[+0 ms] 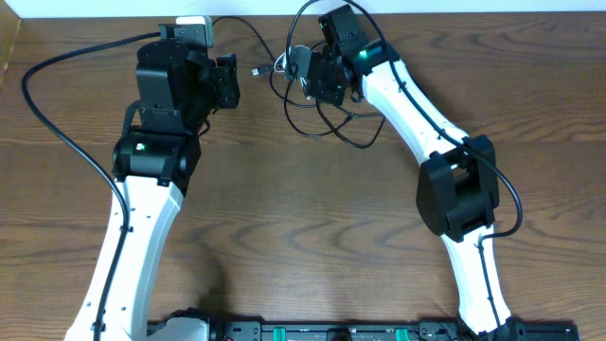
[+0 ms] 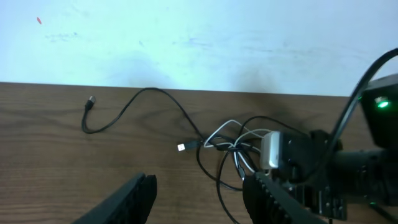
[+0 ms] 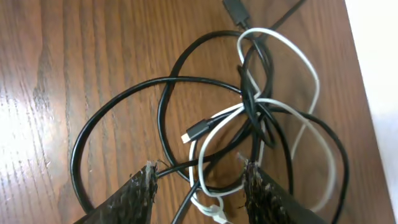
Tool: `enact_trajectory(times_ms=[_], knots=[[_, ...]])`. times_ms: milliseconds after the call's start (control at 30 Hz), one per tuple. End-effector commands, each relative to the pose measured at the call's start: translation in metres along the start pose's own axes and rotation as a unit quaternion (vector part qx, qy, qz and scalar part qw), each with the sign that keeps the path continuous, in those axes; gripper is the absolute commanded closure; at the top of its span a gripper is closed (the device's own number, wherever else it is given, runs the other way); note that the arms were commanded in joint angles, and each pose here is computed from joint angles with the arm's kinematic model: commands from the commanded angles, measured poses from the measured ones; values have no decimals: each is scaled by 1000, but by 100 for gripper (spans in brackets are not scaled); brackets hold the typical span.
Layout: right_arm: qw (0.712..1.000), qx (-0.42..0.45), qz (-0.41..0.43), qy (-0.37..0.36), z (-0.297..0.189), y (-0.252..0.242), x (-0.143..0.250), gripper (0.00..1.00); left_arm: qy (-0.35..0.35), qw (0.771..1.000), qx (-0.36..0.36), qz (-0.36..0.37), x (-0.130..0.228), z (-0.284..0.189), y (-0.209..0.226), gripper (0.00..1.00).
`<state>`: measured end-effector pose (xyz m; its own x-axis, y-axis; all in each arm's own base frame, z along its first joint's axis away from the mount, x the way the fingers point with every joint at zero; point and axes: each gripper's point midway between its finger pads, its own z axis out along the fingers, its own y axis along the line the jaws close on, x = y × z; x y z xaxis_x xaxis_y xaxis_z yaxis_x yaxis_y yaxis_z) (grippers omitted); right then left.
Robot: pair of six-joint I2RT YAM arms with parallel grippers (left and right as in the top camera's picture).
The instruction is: Untangle cables
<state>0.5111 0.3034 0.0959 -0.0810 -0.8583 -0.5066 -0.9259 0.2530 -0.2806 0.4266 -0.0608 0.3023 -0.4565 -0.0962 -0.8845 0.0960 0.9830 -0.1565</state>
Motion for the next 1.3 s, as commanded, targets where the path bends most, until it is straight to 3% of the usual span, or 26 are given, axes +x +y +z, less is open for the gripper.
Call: enact_trajectory(times_ms=[0,33,100,300,567,733,967,1100,1267], knots=[[1000,-10,-2,-12,4,5,1,50,-28,1000,-2,0,-19,-17,0,49],[1000,-13,-1,-12,7,8,3,37,-32,999,-1,0,-21,-20,-1,49],[1000,-19,1,-8,15,12,9,29,-39,999,0,0,-24,-25,-2,49],[999,-33,16,5,45,20,25,29,-55,998,2,1,-33,-40,-4,49],[998,15,62,-25,49,-3,12,27,-61,998,4,1,-35,-50,-5,49],[993,76,88,-13,48,-25,12,30,-70,998,9,2,-39,-58,-8,49],[991,78,106,-13,49,-25,11,31,-81,997,10,3,-44,-69,-9,49],[992,71,107,-5,58,-19,17,41,-86,996,11,3,-46,-73,-10,49],[992,65,109,0,64,-16,22,39,-88,996,11,3,-47,-74,-10,49]])
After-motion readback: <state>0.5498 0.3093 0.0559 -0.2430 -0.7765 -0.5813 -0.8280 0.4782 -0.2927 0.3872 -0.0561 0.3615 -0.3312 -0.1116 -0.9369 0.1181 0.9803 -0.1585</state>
